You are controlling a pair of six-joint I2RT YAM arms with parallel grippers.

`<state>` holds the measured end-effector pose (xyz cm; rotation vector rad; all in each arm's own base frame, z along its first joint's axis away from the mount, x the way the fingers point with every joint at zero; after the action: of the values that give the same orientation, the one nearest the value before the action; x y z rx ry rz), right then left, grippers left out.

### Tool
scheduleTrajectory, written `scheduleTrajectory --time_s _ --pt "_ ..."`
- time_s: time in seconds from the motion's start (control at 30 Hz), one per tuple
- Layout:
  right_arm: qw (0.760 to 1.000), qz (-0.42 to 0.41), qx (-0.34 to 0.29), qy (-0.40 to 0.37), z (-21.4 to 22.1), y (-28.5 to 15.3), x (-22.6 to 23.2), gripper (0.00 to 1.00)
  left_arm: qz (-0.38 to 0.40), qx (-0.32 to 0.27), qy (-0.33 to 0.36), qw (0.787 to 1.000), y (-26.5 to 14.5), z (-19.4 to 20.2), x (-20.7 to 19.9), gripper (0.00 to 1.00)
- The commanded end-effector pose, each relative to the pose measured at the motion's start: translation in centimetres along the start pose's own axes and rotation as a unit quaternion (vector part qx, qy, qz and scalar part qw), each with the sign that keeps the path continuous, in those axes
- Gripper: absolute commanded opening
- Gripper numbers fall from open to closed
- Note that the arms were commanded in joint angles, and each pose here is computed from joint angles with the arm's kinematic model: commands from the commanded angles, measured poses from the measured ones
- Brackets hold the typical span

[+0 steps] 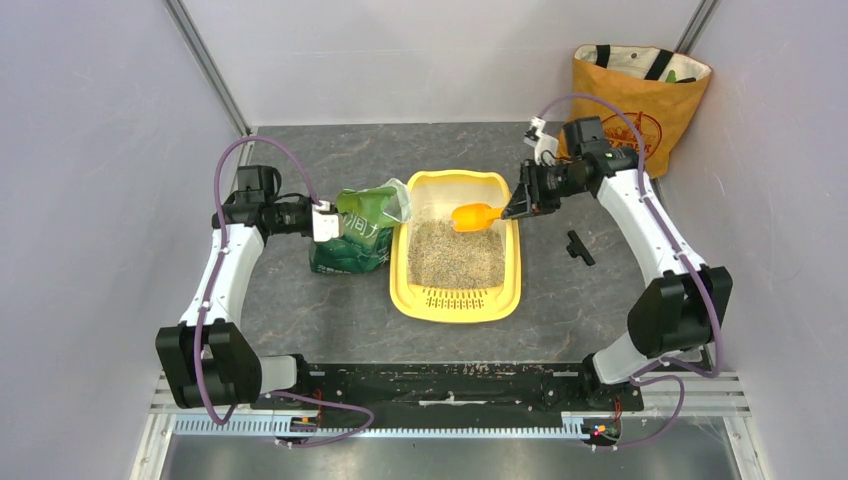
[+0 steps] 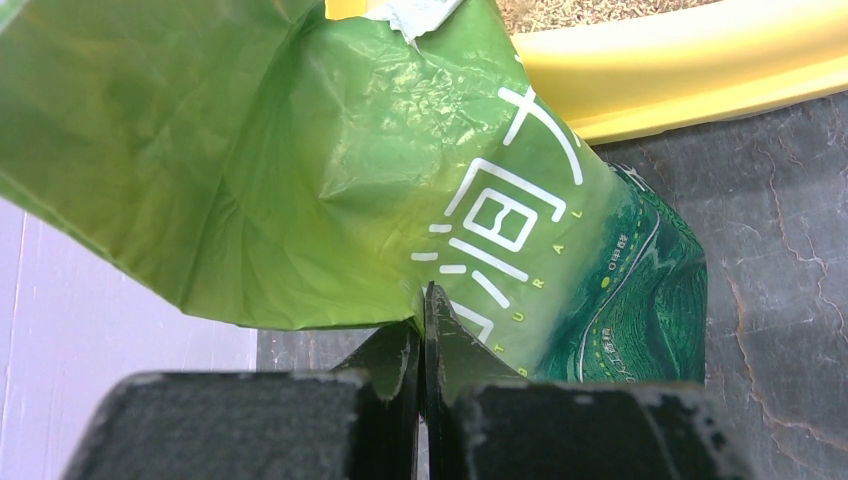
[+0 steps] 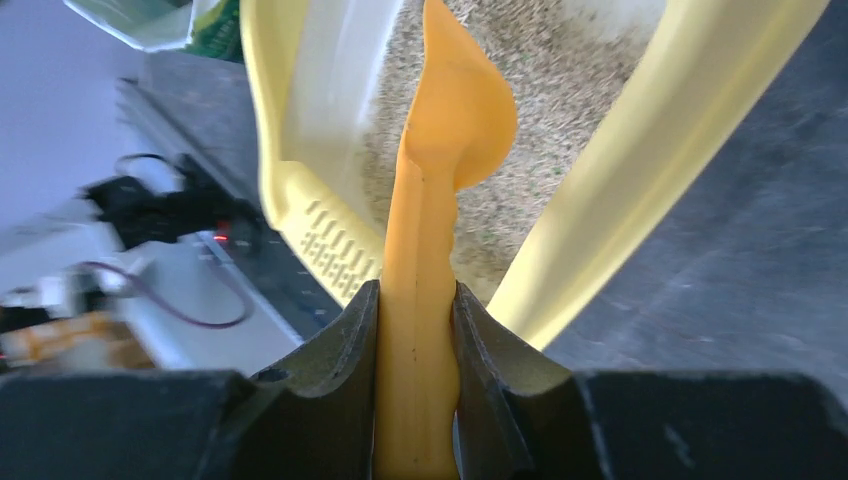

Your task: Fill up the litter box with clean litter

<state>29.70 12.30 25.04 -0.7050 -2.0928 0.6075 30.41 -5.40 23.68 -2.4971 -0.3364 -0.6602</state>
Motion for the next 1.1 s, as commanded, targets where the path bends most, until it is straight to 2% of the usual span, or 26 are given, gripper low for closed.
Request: scheduleTrajectory --time_s 0.0,0.1,0.2,0.37,0.47,0.63,0.9,1.07 --pt "0.978 0.139 0.020 -0.152 -1.3 -2.4 2.6 0.00 -0.025 -0.025 0.060 0.998 -0.5 -2.1 1.7 0.02" --pt "0.967 0.172 0.034 -0.188 -2.1 -2.8 3.9 0.00 -0.025 -0.026 0.063 0.997 -0.5 -2.2 1.7 0.02" --pt "0.970 0.149 0.009 -0.193 -3.4 -3.4 5.4 0.00 -0.026 -0.026 0.067 0.997 -0.6 -2.3 1.6 0.02" --pt "0.976 0.011 -0.082 -0.201 -6.3 -4.5 10.6 0.00 -0.025 -0.024 0.074 0.997 -0.6 -2.2 1.2 0.02" --pt "0.976 -0.039 -0.100 -0.190 -7.4 -4.5 12.0 0.00 -0.027 -0.024 0.078 0.996 -0.7 -2.4 1.3 0.02" --pt "0.982 -0.098 -0.085 -0.140 -8.2 -2.6 12.4 0.00 -0.029 -0.028 0.083 0.996 -0.8 -2.7 1.5 0.02" --pt "0.991 -0.104 -0.015 -0.082 -7.4 2.0 10.3 0.00 -0.042 -0.033 0.096 0.994 -1.3 -3.7 1.9 0.02" --pt "0.990 -0.121 -0.020 -0.066 -9.0 3.8 11.2 0.00 -0.047 -0.034 0.149 0.987 -1.6 -4.3 1.5 0.02"
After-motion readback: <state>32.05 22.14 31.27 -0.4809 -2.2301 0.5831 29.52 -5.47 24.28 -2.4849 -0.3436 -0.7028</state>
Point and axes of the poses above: each gripper's point midway between its finger pads, its own y axis out along the fingers, its own x axis along the line the jaws close on, z = x × y, the point moved 6 cm from there along -y, back along the fingers, and after that the axes turned 11 degrees about -y, right-handed, at the moved point
